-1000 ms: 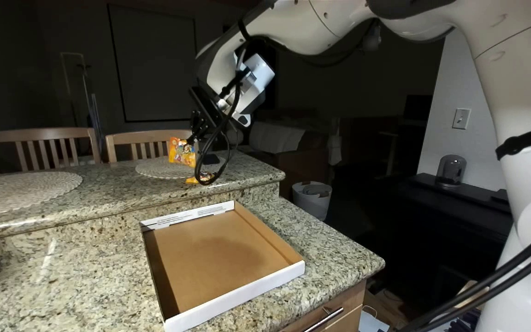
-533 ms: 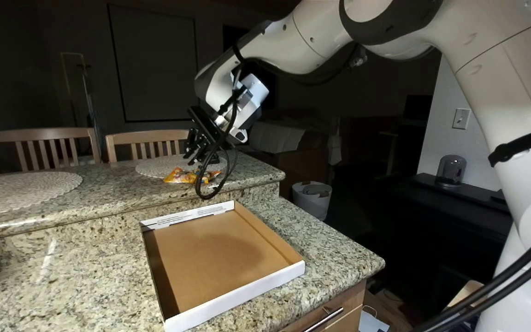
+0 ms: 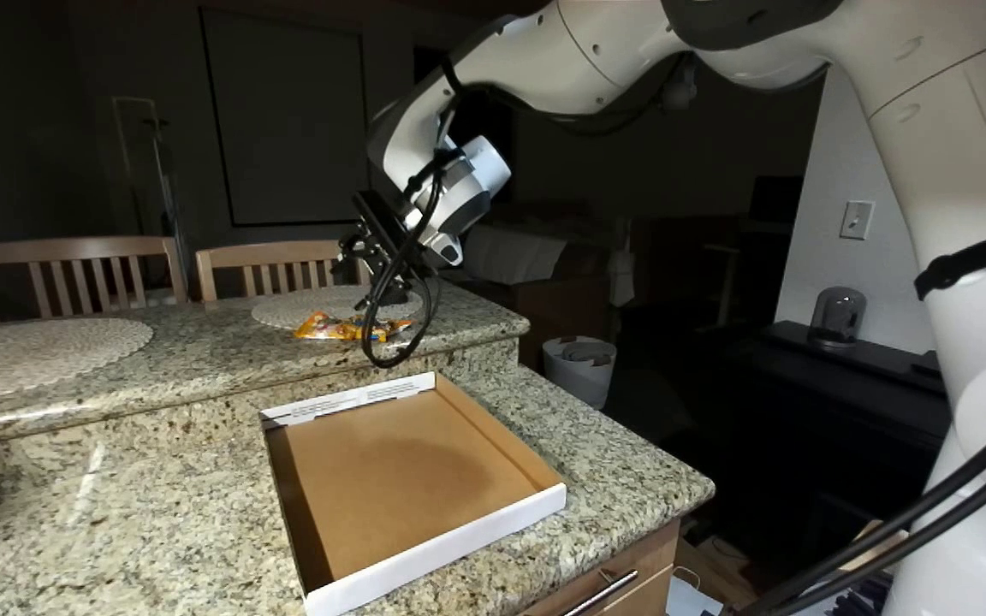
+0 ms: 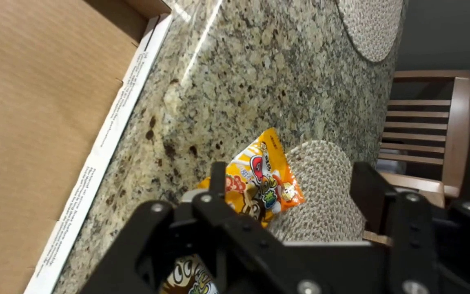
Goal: Pick up the two objects on the cover box and put them on the counter
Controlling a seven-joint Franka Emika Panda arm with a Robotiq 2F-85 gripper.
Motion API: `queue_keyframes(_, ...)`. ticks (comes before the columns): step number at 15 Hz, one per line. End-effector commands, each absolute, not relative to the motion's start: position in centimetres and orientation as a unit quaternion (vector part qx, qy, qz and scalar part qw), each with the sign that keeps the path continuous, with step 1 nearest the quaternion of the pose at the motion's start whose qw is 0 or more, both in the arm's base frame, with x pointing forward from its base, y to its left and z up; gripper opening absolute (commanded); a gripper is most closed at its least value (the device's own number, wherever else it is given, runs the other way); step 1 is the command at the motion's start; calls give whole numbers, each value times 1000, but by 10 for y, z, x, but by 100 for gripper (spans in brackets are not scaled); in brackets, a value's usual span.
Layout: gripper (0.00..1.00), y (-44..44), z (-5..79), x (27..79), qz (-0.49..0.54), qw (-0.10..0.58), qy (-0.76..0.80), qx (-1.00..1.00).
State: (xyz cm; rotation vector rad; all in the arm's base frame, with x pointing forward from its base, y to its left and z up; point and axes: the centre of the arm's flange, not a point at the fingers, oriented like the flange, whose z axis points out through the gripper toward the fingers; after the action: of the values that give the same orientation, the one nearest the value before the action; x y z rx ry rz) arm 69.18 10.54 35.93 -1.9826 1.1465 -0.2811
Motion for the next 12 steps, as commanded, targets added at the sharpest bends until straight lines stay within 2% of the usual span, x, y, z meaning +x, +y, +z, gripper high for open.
queue_keyframes(1, 100, 92, 339, 641, -110, 395, 441, -798)
queue_keyframes(6, 100, 102, 303, 584, -174, 296, 419, -841)
queue_keyframes(12, 100, 133, 283, 530, -201, 224, 391, -870)
